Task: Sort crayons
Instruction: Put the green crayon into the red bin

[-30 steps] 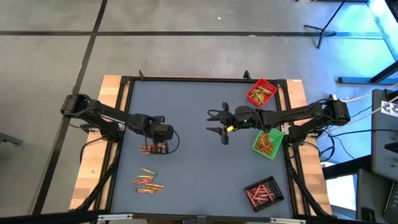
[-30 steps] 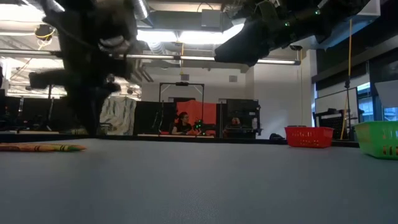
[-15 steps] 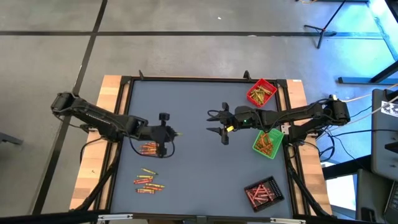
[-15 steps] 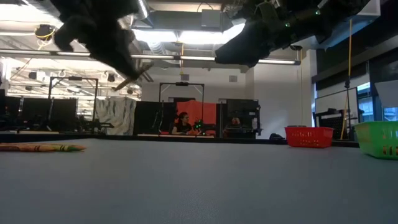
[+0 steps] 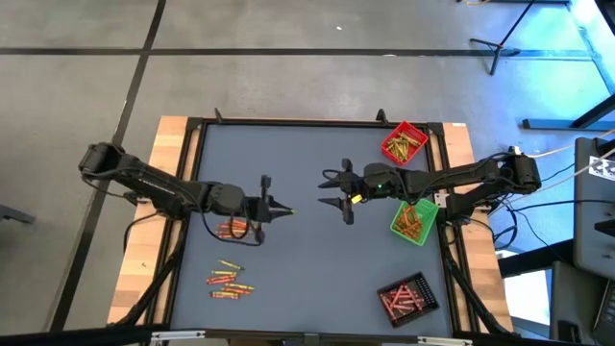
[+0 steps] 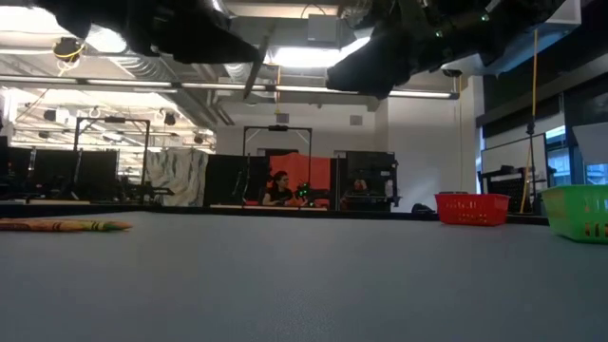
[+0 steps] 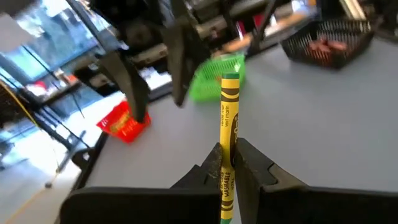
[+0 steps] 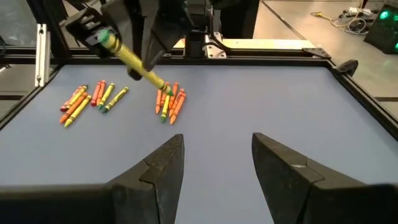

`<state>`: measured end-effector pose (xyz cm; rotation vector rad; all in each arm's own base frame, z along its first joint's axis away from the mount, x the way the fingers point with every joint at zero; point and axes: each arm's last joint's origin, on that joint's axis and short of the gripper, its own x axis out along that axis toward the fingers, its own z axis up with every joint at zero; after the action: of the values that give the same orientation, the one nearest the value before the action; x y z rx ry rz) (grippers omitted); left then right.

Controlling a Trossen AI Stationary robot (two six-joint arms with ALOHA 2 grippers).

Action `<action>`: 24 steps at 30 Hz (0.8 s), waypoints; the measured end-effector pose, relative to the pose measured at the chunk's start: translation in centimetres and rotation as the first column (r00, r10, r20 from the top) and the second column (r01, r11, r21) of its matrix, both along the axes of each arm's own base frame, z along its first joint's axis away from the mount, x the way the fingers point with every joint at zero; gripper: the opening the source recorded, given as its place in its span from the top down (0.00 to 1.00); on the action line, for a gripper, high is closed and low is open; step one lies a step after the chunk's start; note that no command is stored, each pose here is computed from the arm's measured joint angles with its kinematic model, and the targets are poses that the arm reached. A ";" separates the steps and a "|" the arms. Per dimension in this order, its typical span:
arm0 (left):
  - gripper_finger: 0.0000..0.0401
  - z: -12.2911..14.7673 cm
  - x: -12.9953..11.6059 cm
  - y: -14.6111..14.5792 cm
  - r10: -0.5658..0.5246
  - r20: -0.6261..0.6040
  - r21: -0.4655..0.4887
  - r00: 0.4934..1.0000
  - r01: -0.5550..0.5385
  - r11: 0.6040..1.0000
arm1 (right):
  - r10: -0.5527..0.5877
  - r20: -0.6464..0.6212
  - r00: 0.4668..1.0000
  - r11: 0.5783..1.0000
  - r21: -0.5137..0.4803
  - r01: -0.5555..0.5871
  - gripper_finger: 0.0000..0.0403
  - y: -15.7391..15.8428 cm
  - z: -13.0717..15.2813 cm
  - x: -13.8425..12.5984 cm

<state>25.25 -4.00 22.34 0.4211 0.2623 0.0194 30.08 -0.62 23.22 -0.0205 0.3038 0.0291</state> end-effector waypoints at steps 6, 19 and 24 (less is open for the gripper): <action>0.99 -0.9 -0.6 0.9 0.024 0.107 -0.023 0.994 -0.022 0.999 | 0.065 0.073 0.995 0.998 0.000 -0.065 0.54 0.2 -0.1 0.8; 0.99 -1.1 -0.9 0.3 -0.061 0.143 -0.092 0.988 0.074 0.993 | 0.207 0.301 0.931 0.977 -0.007 -0.215 0.54 0.6 -1.3 3.5; 0.99 -1.0 -0.9 0.4 -0.040 0.164 -0.114 0.986 0.059 0.992 | 0.254 0.306 0.918 0.967 -0.051 -0.250 0.54 1.8 -1.3 5.0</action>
<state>24.39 -3.64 21.37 0.3061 0.0926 -0.0111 35.05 1.21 21.94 -0.0745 -0.0166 0.2787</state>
